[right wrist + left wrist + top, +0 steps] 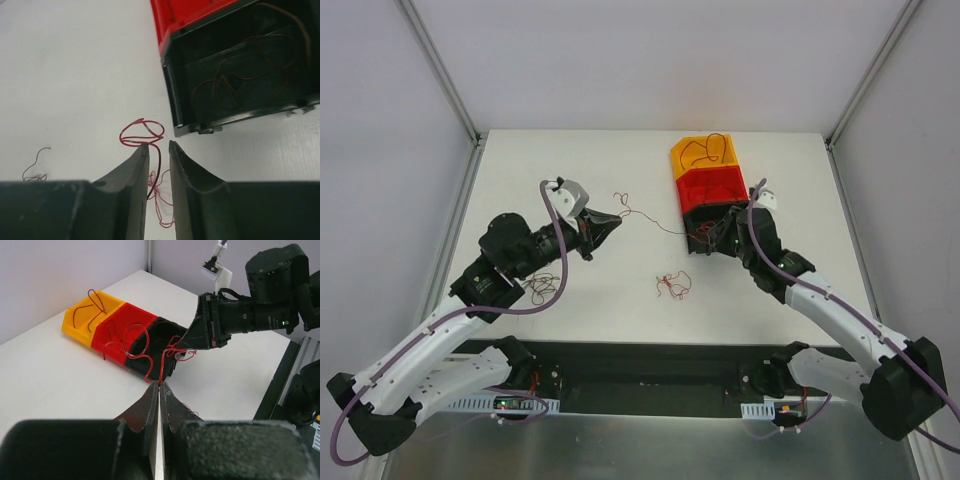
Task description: Untangle the cables
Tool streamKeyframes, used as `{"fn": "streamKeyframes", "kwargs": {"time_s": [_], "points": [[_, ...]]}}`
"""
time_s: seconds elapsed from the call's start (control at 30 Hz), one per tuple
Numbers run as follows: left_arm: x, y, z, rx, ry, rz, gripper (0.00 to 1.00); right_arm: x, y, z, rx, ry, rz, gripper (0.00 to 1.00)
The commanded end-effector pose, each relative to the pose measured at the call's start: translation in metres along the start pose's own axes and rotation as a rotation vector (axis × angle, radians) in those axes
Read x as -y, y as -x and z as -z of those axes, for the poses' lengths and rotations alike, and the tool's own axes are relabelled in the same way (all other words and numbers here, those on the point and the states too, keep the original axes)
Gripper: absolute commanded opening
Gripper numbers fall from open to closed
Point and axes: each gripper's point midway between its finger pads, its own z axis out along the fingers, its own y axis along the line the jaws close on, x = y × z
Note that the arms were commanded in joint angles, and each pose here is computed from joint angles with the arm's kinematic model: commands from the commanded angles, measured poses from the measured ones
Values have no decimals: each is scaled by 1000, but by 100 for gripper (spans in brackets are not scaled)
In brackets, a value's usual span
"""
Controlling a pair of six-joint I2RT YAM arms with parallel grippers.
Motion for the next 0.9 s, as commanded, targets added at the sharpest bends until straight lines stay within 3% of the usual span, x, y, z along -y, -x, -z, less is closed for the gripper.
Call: {"fn": "streamKeyframes", "kwargs": {"time_s": [0.0, 0.37, 0.5, 0.7, 0.8, 0.87], "points": [[9, 28, 3, 119, -42, -52, 0, 38, 11, 13, 107, -120, 8, 27], [0, 28, 7, 137, 15, -49, 0, 72, 28, 33, 190, -146, -15, 33], [-4, 29, 9, 148, 40, -55, 0, 83, 32, 38, 209, -159, -46, 44], [-1, 22, 0, 112, 12, -49, 0, 64, 33, 40, 184, -56, -21, 40], [1, 19, -4, 88, -1, -40, 0, 77, 24, 37, 153, -109, -13, 46], [1, 17, -5, 79, -1, -38, 0, 90, 13, 34, 124, -148, -34, 59]]}}
